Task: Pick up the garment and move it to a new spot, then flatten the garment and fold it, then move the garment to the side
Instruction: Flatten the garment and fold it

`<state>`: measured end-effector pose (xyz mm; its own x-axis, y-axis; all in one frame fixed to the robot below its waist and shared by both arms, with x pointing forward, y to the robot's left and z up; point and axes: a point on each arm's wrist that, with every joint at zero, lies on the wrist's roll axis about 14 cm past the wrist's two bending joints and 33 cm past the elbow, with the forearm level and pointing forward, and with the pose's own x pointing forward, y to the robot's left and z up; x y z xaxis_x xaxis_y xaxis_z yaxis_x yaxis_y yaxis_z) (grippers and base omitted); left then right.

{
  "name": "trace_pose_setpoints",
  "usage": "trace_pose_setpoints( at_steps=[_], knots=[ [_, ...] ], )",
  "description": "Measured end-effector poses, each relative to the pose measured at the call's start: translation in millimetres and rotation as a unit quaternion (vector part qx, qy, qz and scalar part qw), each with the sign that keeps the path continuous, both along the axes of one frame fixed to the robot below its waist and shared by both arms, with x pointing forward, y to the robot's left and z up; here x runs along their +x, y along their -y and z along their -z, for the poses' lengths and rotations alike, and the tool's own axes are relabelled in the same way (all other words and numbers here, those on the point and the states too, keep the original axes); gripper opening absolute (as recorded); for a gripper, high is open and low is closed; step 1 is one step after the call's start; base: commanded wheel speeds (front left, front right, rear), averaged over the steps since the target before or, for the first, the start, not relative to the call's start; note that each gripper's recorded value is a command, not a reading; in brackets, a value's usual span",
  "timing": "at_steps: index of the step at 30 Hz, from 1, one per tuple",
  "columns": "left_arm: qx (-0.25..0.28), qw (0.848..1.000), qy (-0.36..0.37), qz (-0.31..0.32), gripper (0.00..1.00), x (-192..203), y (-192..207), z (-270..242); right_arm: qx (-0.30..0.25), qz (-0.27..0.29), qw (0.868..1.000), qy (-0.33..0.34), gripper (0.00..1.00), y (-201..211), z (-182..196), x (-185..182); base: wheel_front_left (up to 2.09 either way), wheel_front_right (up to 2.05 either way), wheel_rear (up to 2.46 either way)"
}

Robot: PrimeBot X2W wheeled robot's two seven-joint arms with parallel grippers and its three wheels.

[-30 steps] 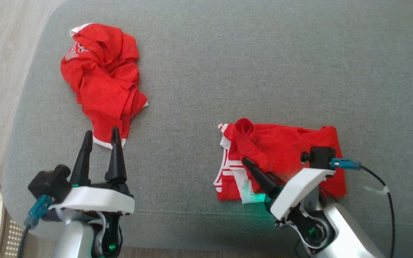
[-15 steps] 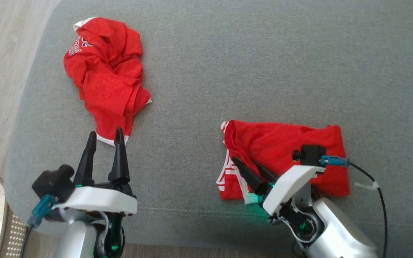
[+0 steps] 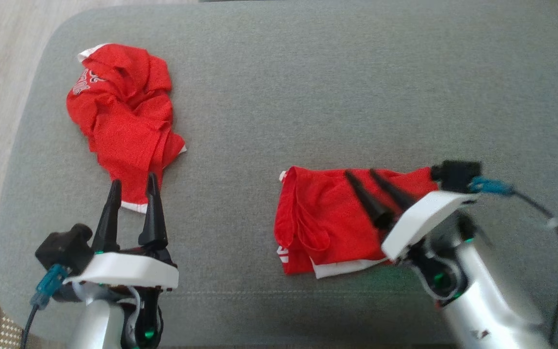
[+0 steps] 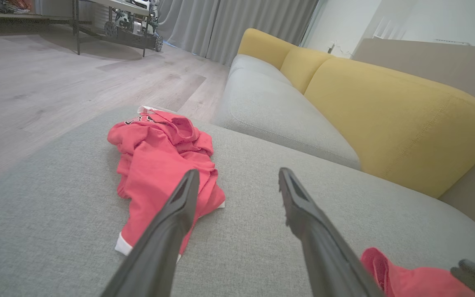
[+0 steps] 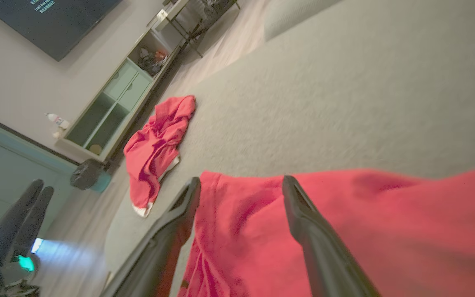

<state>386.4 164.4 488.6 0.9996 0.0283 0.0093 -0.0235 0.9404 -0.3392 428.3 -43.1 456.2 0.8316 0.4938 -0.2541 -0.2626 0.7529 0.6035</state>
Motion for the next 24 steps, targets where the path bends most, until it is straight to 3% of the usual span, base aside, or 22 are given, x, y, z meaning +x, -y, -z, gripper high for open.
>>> trace_pose_setpoints(
  at_steps=[6, 8, 12, 18, 21, 24],
  knots=[
    [-0.002, 1.0, 0.003, 0.01, 1.0, 3, 7, -1, -0.092, 0.06, 0.989, 0.097, 1.0, 59, -43, 21, 0.0, 0.0, 0.0],
    [-0.002, 1.0, 0.002, 0.013, 1.0, 4, 9, -1, -0.136, 0.075, 0.981, 0.115, 1.0, 78, -46, 21, 0.0, 0.0, 0.0],
    [-0.002, 1.0, 0.003, 0.018, 1.0, 6, 12, -1, -0.17, 0.116, 0.969, 0.134, 1.0, 107, -48, 16, 0.0, 0.0, 0.0],
    [0.004, 1.0, 0.005, 0.026, 1.0, 7, 15, -1, -0.253, 0.14, 0.932, 0.219, 1.0, 126, -64, 13, 0.0, 0.0, 0.0],
    [0.004, 1.0, 0.006, 0.026, 1.0, 7, 15, -2, -0.245, 0.184, 0.924, 0.23, 1.0, 143, -66, 8, 0.0, 0.0, 0.0],
    [0.004, 1.0, 0.006, 0.026, 1.0, 7, 15, -2, -0.28, 0.181, 0.908, 0.253, 1.0, 143, -64, 1, 0.0, 0.0, 0.0]
  ],
)
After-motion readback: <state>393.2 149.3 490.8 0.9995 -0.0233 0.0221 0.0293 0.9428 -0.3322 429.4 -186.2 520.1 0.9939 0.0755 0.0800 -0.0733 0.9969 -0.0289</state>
